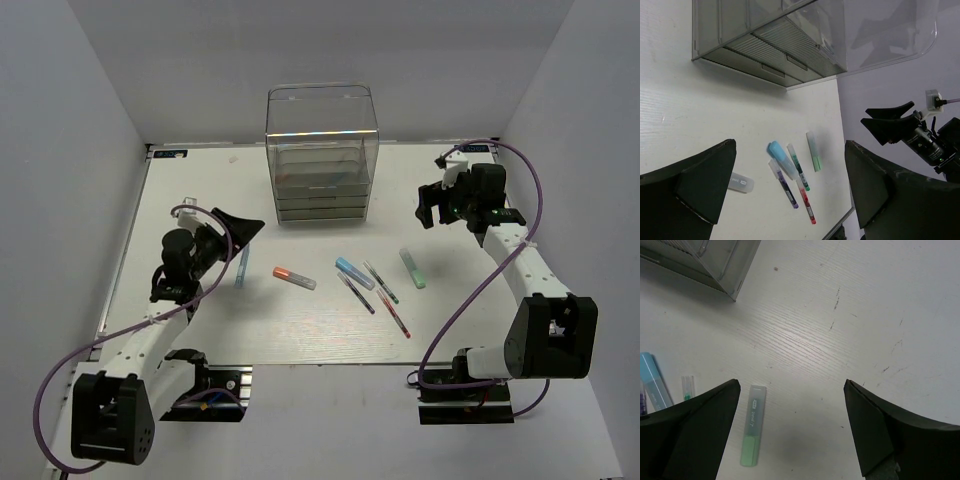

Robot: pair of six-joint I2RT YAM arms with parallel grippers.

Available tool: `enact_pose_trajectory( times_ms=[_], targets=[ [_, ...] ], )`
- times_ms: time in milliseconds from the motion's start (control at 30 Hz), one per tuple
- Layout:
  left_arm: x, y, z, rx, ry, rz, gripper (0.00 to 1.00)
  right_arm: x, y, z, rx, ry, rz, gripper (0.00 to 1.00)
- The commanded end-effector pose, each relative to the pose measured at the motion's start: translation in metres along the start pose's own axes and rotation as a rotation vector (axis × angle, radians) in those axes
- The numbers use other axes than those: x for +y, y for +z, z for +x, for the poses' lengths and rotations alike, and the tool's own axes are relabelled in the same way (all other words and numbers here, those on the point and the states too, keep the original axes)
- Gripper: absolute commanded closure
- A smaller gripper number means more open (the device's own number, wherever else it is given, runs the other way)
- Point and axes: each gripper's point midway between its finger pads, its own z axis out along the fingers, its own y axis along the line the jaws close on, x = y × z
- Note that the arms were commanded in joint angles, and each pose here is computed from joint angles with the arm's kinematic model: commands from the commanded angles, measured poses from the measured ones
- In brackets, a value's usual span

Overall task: Sort the stationery into containers
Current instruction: Open the storage box at the center of the board.

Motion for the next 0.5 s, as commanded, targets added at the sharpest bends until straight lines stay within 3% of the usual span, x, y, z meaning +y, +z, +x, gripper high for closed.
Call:
enact_pose_trajectory(
  times_ms=[0,267,300,367,433,467],
  targets=[
    [-0.006,0.005,0.004,0.019,-0.006,0.043,0.0,0.005,-0.008,-0.019,-0.071,-0.051,-0.02,0.1],
    [-0.009,0.034,0.013,0.047,-0.029,0.037,0.03,0.049,-0.018,-0.015,-0.125,-0.246,-0.278,0.12],
    [-0.009,0.037,0.017,0.06,-0.028,0.038,0.07,0.051,-0.016,-0.014,-0.121,-0.239,-0.289,0.17],
    [-0.006,0.048,0.014,0.042,-0.042,0.019,0.1,0.051,-0.01,-0.01,-0.102,-0.224,-0.311,0.43],
    [-0.007,0.056,0.012,0.023,-0.049,0.023,0.23,0.055,-0.008,-0.01,-0.085,-0.209,-0.337,0.74],
    [-0.005,0.06,0.012,0.009,-0.063,0.016,0.3,0.055,-0.005,-0.008,-0.073,-0.2,-0.344,0.77]
  ],
)
